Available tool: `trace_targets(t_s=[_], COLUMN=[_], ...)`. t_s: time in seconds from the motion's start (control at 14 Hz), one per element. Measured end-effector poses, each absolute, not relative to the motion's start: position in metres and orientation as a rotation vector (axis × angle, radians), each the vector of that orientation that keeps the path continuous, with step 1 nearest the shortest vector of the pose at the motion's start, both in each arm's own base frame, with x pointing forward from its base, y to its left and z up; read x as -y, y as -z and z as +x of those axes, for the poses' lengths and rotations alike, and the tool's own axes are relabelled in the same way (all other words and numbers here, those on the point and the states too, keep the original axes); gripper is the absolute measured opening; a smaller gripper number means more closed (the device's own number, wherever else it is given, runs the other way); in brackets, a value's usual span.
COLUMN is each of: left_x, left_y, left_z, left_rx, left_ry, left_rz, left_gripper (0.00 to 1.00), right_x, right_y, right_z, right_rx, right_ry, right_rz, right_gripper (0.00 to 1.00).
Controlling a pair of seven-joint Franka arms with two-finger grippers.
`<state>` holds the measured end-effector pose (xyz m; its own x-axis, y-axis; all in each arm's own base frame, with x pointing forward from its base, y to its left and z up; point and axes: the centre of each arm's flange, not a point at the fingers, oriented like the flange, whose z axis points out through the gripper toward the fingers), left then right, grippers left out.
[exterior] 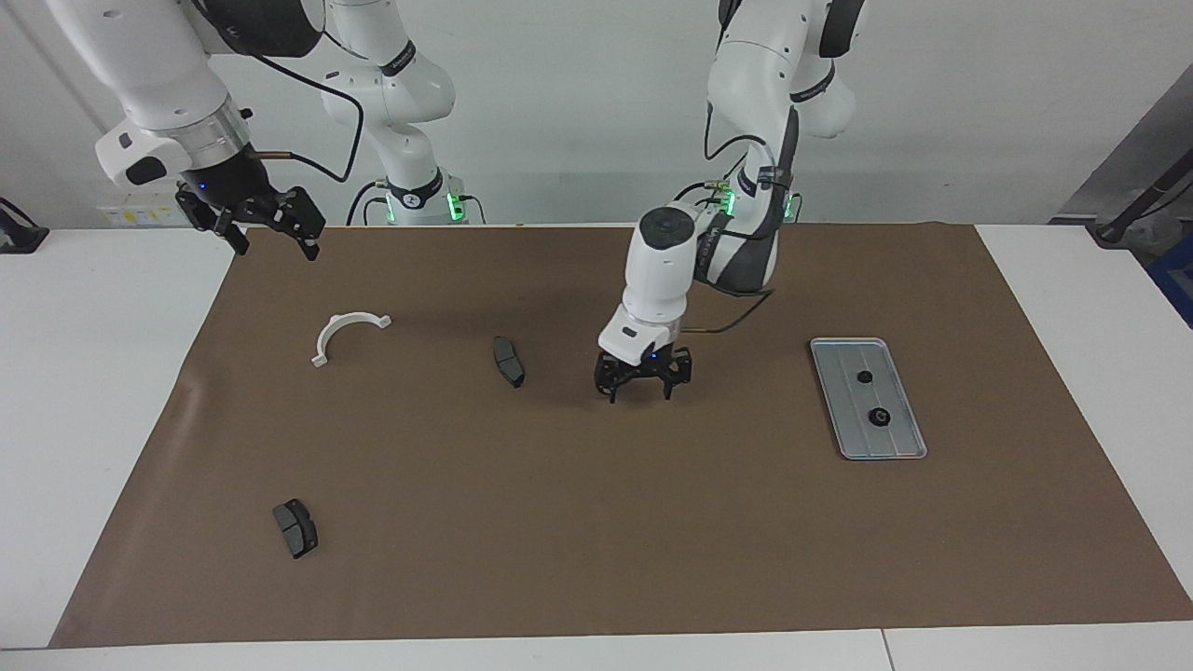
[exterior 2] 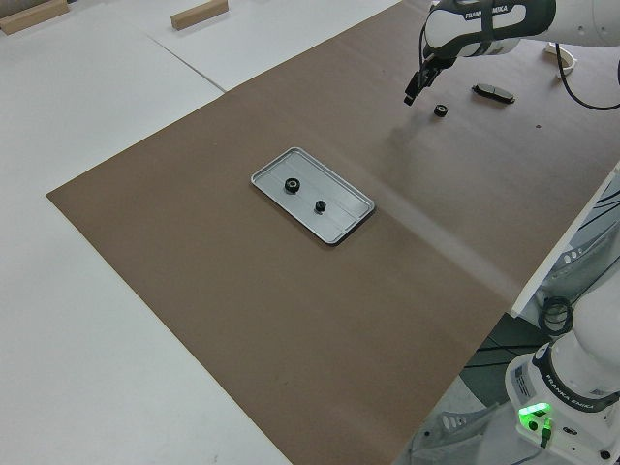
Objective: Place bearing gear from tray to pile
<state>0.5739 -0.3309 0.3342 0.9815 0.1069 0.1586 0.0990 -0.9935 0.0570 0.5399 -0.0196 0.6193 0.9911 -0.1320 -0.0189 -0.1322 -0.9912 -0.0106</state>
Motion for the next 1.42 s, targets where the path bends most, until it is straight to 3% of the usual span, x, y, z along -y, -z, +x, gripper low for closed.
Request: trace_targets(t_s=[0.28, 0.57, 0.85, 1.07, 1.42], left_x=[0.179, 0.086, 0.002, -0.028, -0.011], left_y=[-0.355, -0.368, -0.358, -0.344, -0.323], left_z=[0.631, 0.638, 0.637, 0.63, 0.621], left_rx=[-0.503, -0.621, -0.767, -0.828, -0.727], left_ry=[-0.215, -0.113, -0.079, -0.104, -0.113], left_rz=[3.077, 3.095, 3.074, 3.054, 3.069], left_gripper=[1.0, 1.0, 0.96, 0.93, 0.82], right_x=[0.004, -0.074, -0.191, -0.263, -0.338], right_y=[-0.615, -0.604, -0.539, -0.472, -0.391], right_z=[0.541, 0.547, 0.572, 0.584, 0.572], right_rx=[-0.162, -0.036, -0.147, -0.174, -0.178], right_ry=[-0.035, 0.055, 0.126, 0.127, 0.182], right_rz=[-3.125, -3.127, -3.06, -3.008, -3.092], right_gripper=[1.0, 1.0, 1.0, 1.0, 1.0])
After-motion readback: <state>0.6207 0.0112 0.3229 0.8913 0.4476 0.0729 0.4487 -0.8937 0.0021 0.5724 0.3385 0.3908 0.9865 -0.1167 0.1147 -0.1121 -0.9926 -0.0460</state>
